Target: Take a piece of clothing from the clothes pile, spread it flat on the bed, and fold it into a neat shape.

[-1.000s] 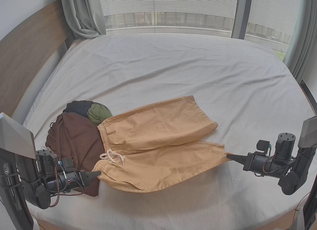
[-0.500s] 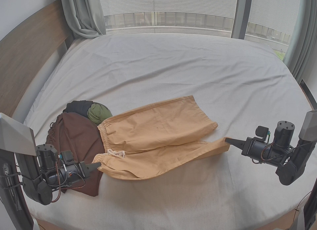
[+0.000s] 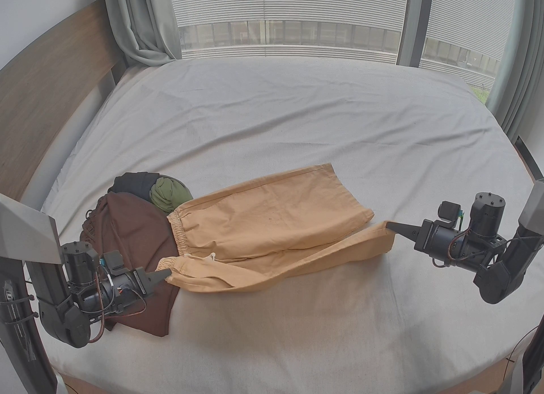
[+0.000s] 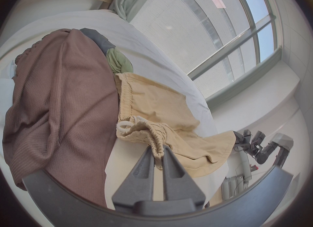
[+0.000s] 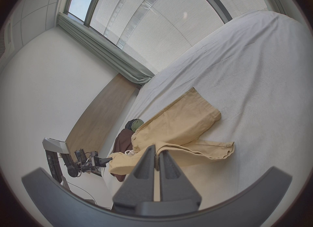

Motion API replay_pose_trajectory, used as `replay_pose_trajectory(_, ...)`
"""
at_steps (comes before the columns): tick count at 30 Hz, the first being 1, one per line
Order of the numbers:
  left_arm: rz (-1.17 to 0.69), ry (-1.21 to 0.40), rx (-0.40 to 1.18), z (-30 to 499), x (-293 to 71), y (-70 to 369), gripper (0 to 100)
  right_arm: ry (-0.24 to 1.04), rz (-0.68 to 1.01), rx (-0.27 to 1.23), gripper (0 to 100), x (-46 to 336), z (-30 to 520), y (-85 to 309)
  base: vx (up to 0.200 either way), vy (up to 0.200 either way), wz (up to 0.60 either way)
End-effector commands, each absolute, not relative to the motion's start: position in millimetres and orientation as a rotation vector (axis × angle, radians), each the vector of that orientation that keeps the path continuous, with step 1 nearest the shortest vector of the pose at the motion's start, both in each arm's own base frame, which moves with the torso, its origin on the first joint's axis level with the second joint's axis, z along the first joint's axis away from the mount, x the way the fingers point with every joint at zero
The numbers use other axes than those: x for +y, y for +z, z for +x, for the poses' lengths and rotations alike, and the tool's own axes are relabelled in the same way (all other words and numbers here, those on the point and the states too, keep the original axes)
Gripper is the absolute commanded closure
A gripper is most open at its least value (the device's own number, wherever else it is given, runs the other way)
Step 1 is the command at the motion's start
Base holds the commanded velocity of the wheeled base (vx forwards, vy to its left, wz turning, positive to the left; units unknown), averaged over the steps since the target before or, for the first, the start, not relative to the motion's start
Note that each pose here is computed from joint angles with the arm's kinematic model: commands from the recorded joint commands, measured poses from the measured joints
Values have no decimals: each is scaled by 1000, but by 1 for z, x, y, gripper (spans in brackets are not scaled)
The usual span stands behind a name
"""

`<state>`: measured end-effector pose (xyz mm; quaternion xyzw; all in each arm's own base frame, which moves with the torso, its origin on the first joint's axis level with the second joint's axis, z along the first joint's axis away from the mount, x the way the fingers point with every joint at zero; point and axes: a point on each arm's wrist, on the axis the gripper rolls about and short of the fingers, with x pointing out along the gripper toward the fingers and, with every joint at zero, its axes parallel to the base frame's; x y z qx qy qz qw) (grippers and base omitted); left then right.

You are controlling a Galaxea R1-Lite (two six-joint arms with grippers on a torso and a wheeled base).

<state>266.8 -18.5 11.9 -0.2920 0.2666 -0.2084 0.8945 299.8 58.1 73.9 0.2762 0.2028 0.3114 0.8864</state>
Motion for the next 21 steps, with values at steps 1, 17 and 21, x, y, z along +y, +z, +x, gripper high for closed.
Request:
replay_pose_trajectory(1,-628,-402,503,276,-21,20,100,656,569,394,100,59,310,83,0,0,0)
replay_pose_trajectory(17,-691,-351,433,292,-39,30,100,644,562,346,100,59,362,122,0,0,0)
replay_pose_trajectory(21,-708,-334,410,297,-42,32,100,644,561,343,100,61,374,134,0,0,0)
